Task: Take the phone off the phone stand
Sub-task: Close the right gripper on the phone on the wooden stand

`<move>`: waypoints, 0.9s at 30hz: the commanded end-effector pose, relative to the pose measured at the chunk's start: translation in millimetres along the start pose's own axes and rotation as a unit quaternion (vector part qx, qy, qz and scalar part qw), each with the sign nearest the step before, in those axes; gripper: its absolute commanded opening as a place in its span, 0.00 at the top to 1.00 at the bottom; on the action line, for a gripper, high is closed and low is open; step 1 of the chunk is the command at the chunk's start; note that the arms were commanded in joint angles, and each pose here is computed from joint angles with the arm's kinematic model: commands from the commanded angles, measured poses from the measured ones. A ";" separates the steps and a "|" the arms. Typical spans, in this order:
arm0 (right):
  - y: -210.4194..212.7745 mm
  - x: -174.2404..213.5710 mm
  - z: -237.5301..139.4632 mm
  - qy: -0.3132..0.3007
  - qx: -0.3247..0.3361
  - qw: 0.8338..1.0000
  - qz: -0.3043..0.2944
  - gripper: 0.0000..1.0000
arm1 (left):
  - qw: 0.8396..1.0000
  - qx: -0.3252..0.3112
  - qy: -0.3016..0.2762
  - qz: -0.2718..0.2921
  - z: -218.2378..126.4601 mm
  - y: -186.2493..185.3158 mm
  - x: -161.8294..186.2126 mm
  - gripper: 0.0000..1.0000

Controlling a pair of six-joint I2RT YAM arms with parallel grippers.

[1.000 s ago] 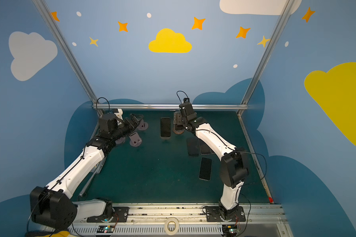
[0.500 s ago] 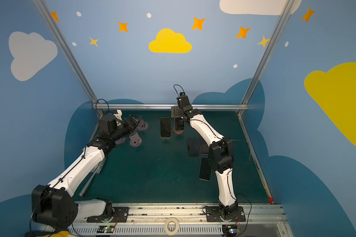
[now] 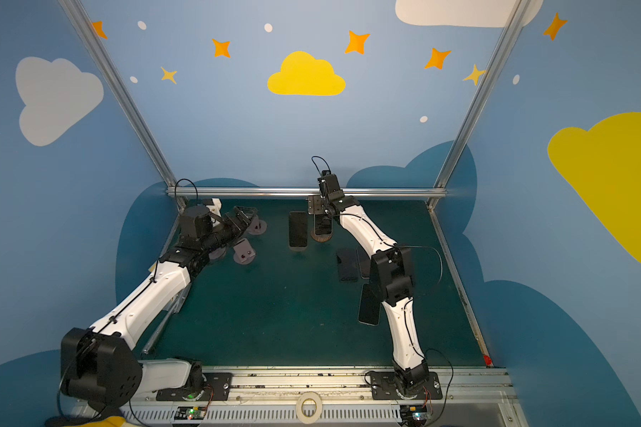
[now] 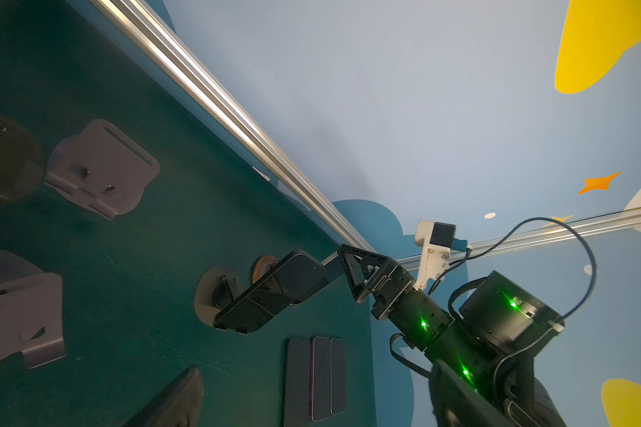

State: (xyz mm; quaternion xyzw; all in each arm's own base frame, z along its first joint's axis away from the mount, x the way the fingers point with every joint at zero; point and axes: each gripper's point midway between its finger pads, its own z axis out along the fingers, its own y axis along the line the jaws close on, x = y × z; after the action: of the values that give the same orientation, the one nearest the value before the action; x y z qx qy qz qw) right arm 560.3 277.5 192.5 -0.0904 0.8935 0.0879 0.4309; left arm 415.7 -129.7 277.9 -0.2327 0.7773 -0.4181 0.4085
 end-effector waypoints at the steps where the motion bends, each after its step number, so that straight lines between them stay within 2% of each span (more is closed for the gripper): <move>1: -4.1 -4.9 4.3 -0.007 0.011 1.000 0.006 0.06 | 1.000 0.008 -0.003 0.000 1.4 -0.8 -2.1 0.06; 14: -5.8 4.8 18.1 -0.001 0.015 0.999 0.029 0.06 | 1.000 0.011 -0.001 -0.002 1.4 -2.2 -1.6 0.06; 27: -3.5 13.4 29.6 0.007 0.006 0.999 0.034 0.13 | 1.000 0.008 0.001 -0.004 3.2 0.6 -1.6 0.06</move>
State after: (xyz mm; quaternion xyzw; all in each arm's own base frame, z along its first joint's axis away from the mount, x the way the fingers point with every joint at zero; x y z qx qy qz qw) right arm 568.9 278.5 159.9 -0.0648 0.9044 0.0886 0.4124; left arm 416.8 -129.6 279.9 -0.2342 0.7737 -0.4233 0.4092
